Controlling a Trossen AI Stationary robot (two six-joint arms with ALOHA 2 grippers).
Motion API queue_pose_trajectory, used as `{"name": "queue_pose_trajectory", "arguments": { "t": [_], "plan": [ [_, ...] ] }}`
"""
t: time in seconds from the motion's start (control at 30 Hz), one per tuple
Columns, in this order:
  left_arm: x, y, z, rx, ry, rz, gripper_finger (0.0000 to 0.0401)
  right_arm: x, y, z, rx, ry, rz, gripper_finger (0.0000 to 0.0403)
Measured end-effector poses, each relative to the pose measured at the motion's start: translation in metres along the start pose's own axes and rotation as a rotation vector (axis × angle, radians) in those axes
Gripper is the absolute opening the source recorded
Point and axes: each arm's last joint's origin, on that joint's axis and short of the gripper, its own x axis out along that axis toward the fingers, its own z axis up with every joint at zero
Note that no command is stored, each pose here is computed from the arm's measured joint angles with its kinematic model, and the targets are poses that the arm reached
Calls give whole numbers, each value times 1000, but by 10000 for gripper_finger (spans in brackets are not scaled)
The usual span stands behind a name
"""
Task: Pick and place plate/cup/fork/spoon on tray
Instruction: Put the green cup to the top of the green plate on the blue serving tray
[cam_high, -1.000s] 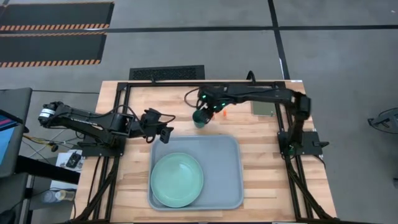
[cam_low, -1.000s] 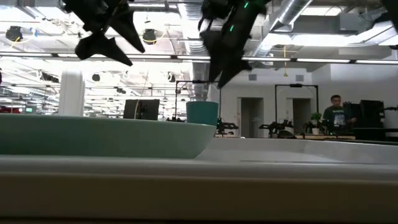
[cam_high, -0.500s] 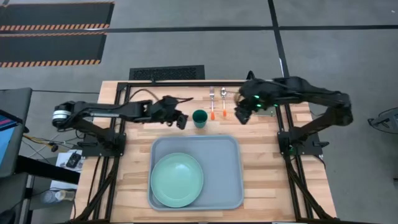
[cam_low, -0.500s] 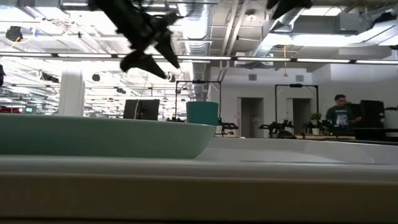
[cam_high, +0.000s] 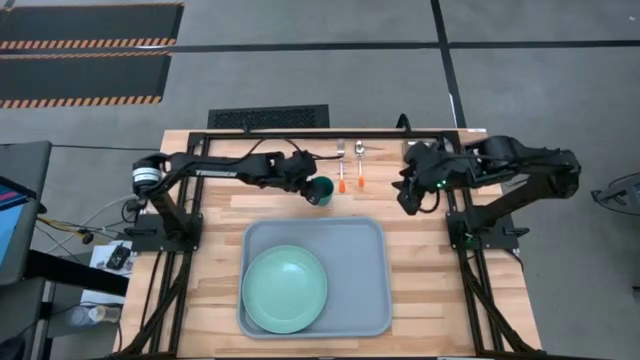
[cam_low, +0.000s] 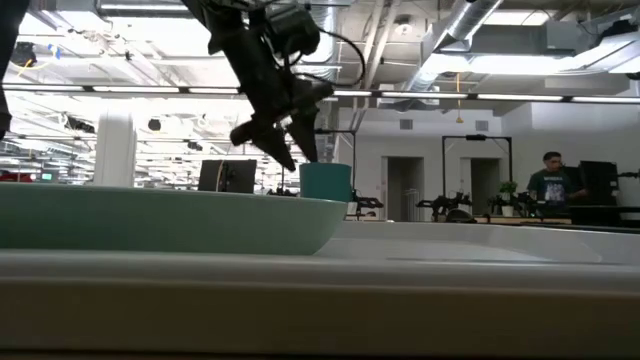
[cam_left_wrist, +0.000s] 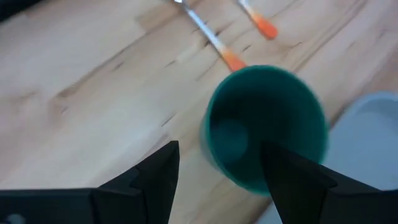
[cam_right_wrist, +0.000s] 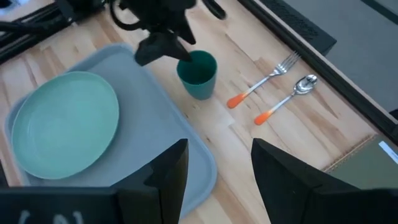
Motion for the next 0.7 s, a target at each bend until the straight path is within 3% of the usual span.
{"name": "queue_pose_trajectory", "arguments": {
  "t": [0.23, 0.6, 0.7],
  "plan": [
    [8, 5, -3, -9, 46, 35, 191, 7, 7, -2, -32, 21, -17, 196],
    [9, 7, -2, 43, 44, 32, 25, 10, 9, -2, -37, 27, -31, 192],
    [9, 7, -1, 58, 27, 30, 6, 10, 9, -2, -35, 26, -31, 189]
  ]
}}
